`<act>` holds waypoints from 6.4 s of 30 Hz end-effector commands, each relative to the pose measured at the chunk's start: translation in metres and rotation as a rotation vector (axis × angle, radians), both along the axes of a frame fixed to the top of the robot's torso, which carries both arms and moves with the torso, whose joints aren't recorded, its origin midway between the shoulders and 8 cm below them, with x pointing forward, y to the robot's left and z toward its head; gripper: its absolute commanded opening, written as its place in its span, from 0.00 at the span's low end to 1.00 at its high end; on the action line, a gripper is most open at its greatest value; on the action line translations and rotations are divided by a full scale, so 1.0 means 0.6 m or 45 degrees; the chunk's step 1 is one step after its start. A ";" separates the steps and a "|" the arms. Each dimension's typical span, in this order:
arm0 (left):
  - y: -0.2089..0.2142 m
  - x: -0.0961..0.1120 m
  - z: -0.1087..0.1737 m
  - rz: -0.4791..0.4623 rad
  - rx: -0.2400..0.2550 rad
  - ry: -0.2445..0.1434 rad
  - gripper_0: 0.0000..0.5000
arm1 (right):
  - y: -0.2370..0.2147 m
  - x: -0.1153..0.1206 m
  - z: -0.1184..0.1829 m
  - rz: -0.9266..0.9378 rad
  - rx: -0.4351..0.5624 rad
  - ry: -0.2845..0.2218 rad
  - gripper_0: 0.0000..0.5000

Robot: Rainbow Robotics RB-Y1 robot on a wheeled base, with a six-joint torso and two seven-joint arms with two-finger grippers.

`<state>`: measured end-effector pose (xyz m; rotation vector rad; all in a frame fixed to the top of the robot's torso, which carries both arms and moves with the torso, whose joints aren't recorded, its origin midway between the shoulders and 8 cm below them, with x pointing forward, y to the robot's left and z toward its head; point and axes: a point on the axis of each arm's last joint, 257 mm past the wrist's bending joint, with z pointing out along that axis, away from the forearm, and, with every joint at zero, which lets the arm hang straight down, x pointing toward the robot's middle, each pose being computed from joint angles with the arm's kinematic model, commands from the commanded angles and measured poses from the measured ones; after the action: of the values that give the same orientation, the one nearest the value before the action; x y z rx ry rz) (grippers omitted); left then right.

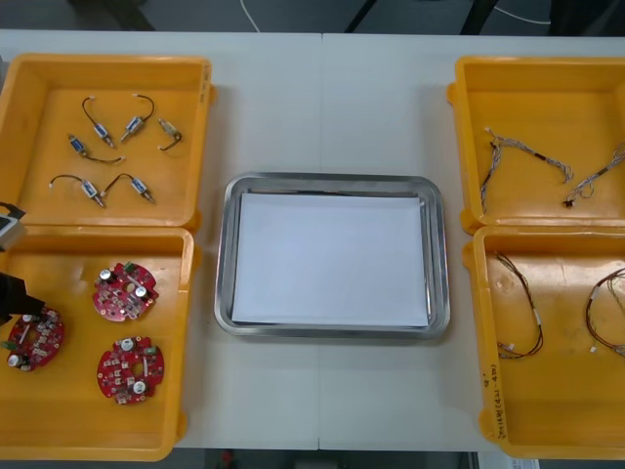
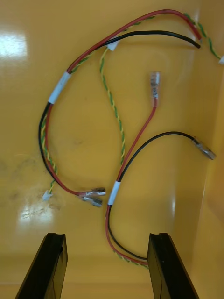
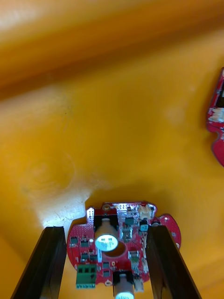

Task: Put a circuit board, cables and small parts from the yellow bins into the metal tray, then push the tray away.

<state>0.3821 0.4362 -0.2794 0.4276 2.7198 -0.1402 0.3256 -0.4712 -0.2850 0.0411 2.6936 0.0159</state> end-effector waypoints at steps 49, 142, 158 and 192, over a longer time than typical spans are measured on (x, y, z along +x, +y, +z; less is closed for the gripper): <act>0.019 -0.025 -0.026 -0.041 0.009 0.027 0.00 | 0.016 -0.026 -0.130 0.001 -0.026 -0.025 1.00; -0.578 0.038 0.192 0.136 -0.103 -0.051 0.01 | 0.244 0.003 0.310 0.625 -0.247 -0.139 0.00; -0.630 0.074 0.129 0.148 -0.126 -0.090 0.01 | 0.277 0.028 0.324 0.714 -0.259 -0.165 0.00; -0.631 0.107 0.068 0.191 -0.082 -0.119 0.12 | 0.246 0.050 0.336 0.735 -0.378 -0.195 0.00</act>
<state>0.4404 0.0802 -0.2556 0.2699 2.6737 -0.1061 0.3520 -0.3169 -0.0931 -0.7185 2.4588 -0.1126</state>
